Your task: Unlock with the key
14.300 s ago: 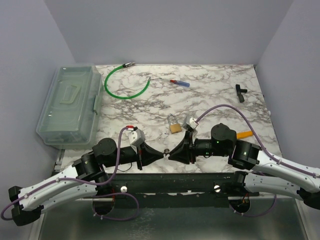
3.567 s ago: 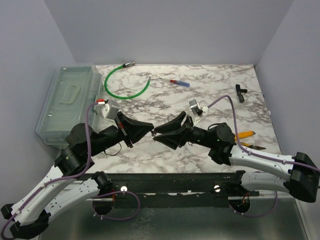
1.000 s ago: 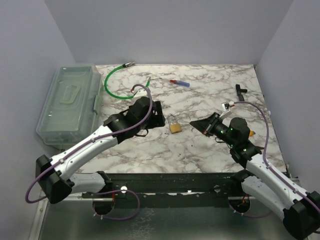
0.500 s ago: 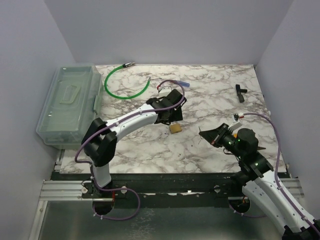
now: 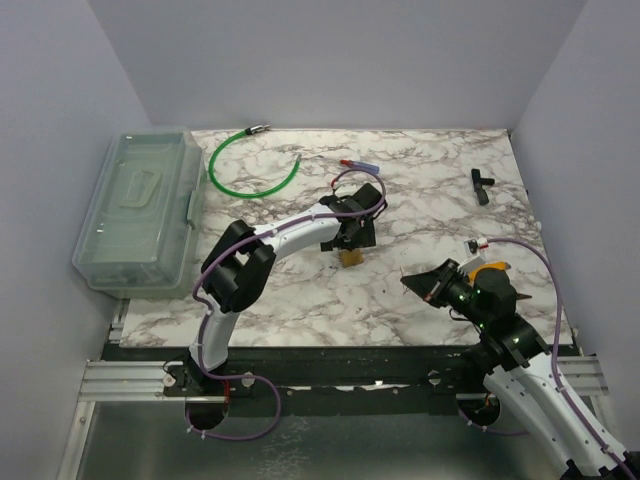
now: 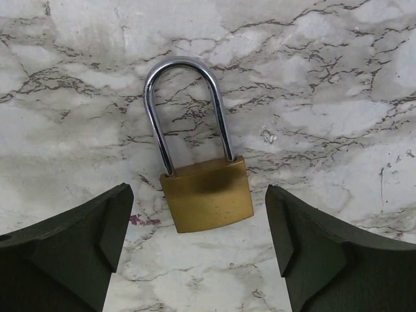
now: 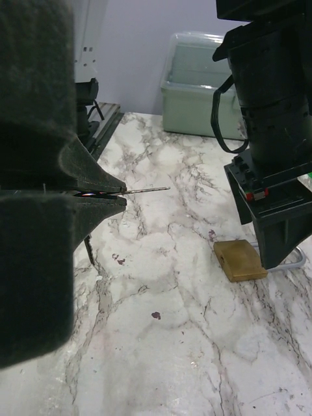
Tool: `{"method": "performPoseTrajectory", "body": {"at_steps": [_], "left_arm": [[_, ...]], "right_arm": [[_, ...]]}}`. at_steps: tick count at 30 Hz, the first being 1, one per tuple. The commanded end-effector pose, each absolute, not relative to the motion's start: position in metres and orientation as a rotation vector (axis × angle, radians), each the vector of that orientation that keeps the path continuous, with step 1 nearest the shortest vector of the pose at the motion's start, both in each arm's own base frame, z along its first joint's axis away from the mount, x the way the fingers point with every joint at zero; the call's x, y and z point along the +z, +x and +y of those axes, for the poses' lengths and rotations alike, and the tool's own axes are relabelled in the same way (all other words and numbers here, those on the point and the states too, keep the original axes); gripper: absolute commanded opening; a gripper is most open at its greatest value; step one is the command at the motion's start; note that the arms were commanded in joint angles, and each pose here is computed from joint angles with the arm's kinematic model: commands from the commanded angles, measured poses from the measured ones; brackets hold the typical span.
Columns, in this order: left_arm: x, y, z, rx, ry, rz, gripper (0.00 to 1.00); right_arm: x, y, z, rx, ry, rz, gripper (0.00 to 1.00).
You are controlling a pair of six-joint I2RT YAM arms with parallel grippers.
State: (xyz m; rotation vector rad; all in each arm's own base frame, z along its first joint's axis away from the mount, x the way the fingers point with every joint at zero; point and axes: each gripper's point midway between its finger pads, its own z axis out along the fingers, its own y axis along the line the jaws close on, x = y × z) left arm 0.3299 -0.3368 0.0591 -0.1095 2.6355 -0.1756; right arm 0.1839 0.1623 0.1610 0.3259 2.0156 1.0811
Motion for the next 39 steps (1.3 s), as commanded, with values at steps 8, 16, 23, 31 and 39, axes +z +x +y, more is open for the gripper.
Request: {"method": "performPoseTrajectory", "body": {"at_steps": [8, 16, 23, 31, 39], "left_arm": [[0.030, 0.321, -0.347, -0.149, -0.192, 2.716, 0.83], [0.009, 0.319, -0.346, -0.085, -0.178, 2.761, 0.74], [-0.016, 0.311, -0.352, -0.054, -0.067, 2.857, 0.65], [-0.030, 0.306, -0.357, -0.066, -0.036, 2.915, 0.32], [0.010, 0.313, -0.364, -0.181, -0.038, 2.834, 0.00]], "right_arm": [[0.152, 0.176, 0.158, 1.068, 0.323, 2.041, 0.01], [0.150, 0.172, 0.160, 1.099, 0.317, 2.039, 0.01], [0.149, 0.168, 0.158, 1.096, 0.318, 2.039, 0.01], [0.150, 0.166, 0.153, 1.064, 0.319, 2.041, 0.01], [0.154, 0.166, 0.151, 1.045, 0.318, 2.043, 0.00]]}}
